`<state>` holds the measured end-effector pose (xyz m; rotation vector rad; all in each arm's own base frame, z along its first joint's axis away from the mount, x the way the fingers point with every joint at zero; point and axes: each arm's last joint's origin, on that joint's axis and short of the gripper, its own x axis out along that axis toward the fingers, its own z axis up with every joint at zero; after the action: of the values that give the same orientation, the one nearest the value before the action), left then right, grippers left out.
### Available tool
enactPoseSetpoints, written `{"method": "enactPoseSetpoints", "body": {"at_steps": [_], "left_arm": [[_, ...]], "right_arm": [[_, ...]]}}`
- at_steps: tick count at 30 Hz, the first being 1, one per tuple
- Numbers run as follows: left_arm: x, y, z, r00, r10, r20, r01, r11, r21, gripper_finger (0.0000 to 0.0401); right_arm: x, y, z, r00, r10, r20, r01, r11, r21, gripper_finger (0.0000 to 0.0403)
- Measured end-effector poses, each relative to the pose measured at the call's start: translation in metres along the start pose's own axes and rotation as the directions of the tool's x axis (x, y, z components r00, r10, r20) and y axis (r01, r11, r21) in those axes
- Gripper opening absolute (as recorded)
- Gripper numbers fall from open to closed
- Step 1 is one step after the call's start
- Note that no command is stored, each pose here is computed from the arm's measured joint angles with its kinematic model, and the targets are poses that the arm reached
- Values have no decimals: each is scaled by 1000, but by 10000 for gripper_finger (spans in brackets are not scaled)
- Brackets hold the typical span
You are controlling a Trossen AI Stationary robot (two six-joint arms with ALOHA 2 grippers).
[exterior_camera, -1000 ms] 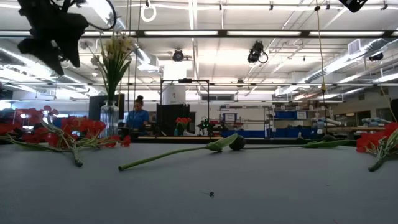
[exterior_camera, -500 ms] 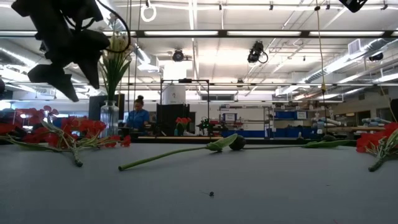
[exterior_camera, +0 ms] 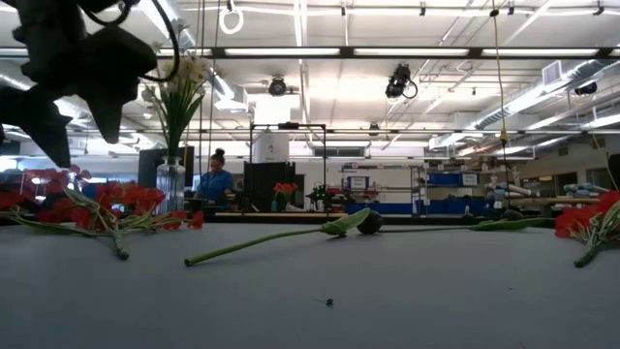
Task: Sort flowers into vase by color
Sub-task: Put the right red flowers into the red vase
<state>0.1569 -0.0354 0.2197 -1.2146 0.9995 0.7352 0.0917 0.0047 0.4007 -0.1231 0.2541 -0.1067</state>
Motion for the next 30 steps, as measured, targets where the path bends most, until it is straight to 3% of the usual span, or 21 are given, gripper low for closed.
{"method": "enactPoseSetpoints", "body": {"at_steps": [3,6,8,12,15,19,23,27,30], "left_arm": [[3,-6,-11,999,-38,-1,37,998,-47,325],[9,-13,-22,998,-65,21,67,991,-116,325],[17,-16,-27,998,-52,27,56,988,-145,325],[31,-18,-34,999,17,28,-12,986,-169,325],[38,-18,-34,998,53,41,-45,985,-167,325],[42,-19,-34,996,66,61,-56,987,-152,325],[40,-22,-35,998,19,52,-15,997,-79,325],[38,-29,-38,997,-62,35,63,998,-23,325],[34,-36,-41,988,-156,15,156,987,30,325]], "right_arm": [[2,1,12,992,41,117,-76,945,318,154],[7,-1,17,989,-53,137,-36,814,579,154],[10,-1,15,991,-69,111,-24,740,672,154],[20,2,14,996,-46,72,-11,761,648,153],[25,7,14,996,58,66,-87,762,642,154],[36,13,13,988,153,32,-134,717,684,153],[70,24,4,978,169,-124,-16,650,760,154],[109,36,-9,949,180,-260,92,630,771,154],[133,42,-13,942,159,-295,170,532,830,153]]}}
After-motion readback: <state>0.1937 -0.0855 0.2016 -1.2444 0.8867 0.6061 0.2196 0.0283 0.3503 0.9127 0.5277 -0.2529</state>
